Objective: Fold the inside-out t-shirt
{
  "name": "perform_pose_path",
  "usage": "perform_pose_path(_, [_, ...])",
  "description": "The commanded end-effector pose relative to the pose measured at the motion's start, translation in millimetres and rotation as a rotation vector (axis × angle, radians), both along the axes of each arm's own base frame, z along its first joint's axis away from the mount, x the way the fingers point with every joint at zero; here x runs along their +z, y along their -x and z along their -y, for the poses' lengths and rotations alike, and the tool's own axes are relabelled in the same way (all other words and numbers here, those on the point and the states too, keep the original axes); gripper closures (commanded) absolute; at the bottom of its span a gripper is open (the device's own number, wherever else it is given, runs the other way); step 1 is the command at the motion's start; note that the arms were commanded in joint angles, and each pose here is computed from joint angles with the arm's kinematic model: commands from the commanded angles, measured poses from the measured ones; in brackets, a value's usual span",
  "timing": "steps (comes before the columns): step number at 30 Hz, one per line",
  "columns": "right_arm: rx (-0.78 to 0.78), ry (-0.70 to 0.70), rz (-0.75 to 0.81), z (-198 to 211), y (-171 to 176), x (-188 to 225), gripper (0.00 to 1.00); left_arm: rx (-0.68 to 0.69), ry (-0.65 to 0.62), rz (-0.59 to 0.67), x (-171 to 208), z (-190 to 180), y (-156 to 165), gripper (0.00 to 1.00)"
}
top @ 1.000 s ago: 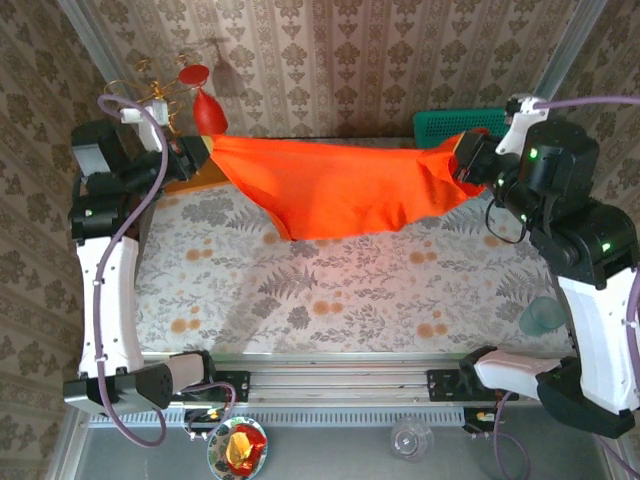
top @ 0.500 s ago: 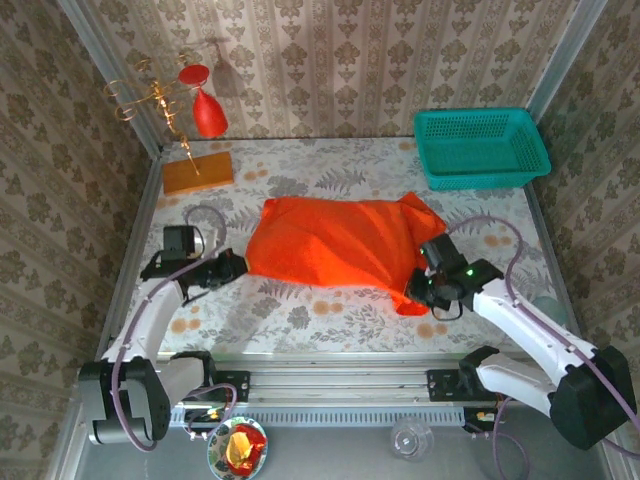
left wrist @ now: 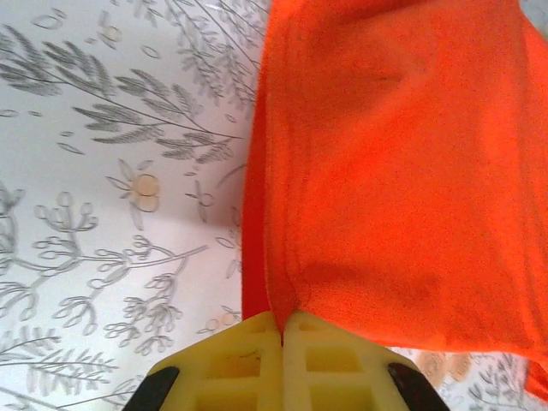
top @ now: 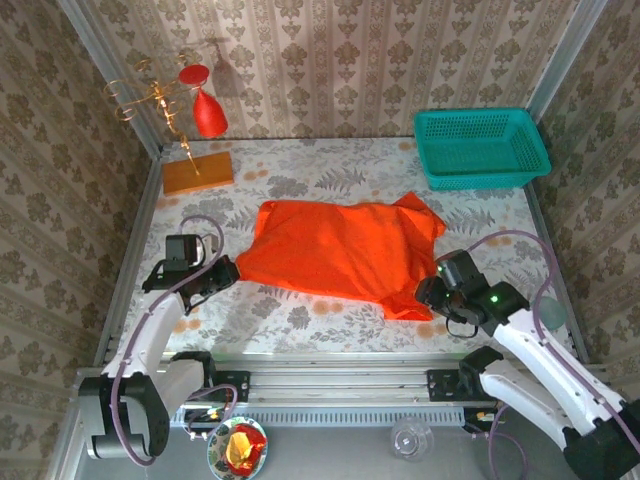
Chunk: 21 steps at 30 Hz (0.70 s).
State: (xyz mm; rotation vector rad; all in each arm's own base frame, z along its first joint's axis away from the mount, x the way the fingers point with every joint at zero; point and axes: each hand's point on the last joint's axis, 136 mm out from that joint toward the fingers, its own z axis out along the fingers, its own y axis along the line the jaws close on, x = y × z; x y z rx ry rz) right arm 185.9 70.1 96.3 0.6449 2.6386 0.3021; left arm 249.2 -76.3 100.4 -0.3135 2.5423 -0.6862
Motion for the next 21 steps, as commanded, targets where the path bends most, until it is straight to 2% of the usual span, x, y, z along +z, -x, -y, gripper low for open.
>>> perform_pose_path(1, [0.019,0.121,-0.069,13,-1,-15,0.43,0.075,-0.054,0.006,6,-17,-3,1.0])
perform_pose_path(6, [0.091,0.065,-0.169,-10,-6,-44,0.46,0.095,-0.043,-0.014,3,-20,-5,1.0])
perform_pose_path(12, [0.109,-0.027,-0.245,-25,8,-68,0.56,0.099,-0.043,-0.021,2,-22,-5,1.0])
perform_pose_path(15, [0.113,-0.106,-0.257,-36,17,-73,0.61,0.102,-0.039,-0.014,4,-22,-7,1.0])
perform_pose_path(21, [0.146,-0.16,-0.296,-43,36,-61,0.74,0.096,-0.033,-0.02,3,-21,-9,1.0])
